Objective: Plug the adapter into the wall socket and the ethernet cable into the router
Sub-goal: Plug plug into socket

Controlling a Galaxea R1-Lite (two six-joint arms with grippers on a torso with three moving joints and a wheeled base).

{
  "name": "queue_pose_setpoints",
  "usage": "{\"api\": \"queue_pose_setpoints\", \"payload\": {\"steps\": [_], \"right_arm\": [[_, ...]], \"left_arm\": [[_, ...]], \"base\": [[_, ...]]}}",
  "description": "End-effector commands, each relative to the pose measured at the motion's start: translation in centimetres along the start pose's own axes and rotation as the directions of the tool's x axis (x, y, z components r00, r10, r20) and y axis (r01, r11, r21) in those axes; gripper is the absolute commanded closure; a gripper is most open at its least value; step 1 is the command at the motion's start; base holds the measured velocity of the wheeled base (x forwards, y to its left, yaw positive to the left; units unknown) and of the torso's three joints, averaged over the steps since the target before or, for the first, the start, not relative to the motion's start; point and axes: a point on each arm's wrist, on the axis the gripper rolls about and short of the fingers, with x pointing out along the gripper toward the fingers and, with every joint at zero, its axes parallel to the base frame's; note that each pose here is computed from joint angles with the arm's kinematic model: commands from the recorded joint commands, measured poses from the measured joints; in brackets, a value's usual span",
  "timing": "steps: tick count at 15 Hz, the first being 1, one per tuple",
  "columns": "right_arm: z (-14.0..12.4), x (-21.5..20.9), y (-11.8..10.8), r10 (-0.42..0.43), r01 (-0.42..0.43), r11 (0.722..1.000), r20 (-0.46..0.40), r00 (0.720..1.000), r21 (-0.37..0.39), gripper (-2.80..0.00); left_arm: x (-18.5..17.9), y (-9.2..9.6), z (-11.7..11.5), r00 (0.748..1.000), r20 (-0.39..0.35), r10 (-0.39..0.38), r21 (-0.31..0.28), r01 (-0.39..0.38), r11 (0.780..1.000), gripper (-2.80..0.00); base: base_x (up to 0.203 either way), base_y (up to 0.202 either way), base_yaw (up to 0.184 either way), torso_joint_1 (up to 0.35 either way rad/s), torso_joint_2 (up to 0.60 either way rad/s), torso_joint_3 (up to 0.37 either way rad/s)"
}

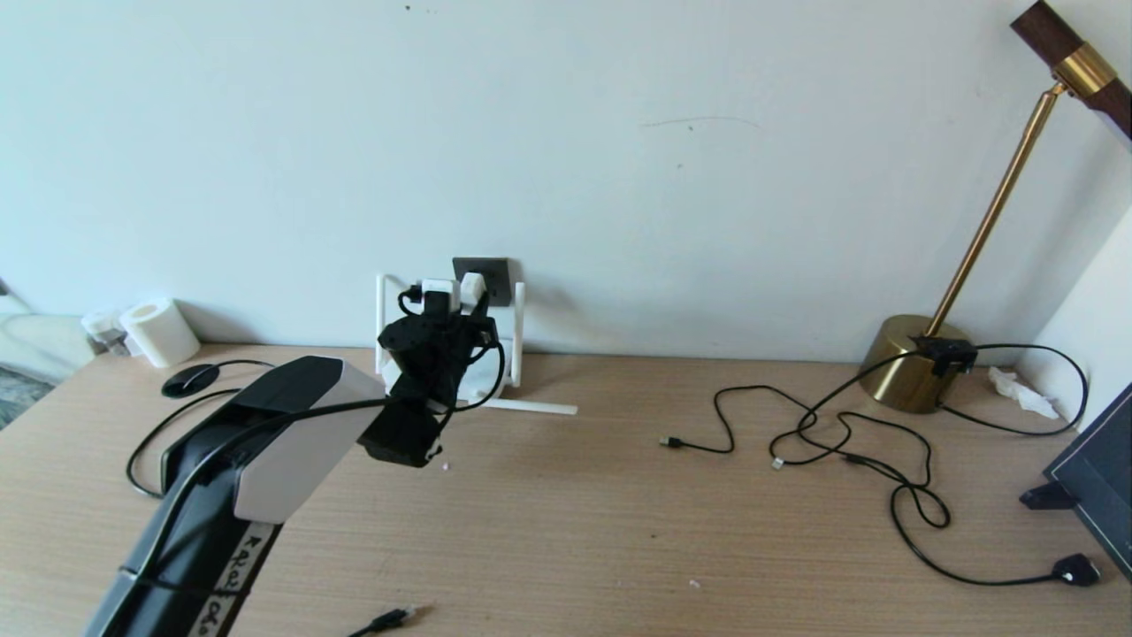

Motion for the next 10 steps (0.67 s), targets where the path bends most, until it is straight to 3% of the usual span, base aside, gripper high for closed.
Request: {"api": "queue_pose_setpoints", "payload": {"steps": [1, 10], "right_arm": [[0.01, 0.0, 0.0, 0.0, 0.0, 1.0, 0.001, 1.0, 0.0, 0.0], [0.01, 0.0, 0.0, 0.0, 0.0, 1.0, 0.001, 1.0, 0.0, 0.0]], "left_arm": [[-0.06, -0.11, -0.24, 1.0, 0.001, -0.001, 0.0, 0.001, 1.0, 0.0], [-0.14, -0.07, -0.69, 1.0, -0.007, 0.0, 0.001, 0.0, 1.0, 0.0]], "base": [[0.0, 0.0, 0.0, 0.0, 0.0, 0.0], [0.0, 0.0, 0.0, 0.0, 0.0, 0.0]]}}
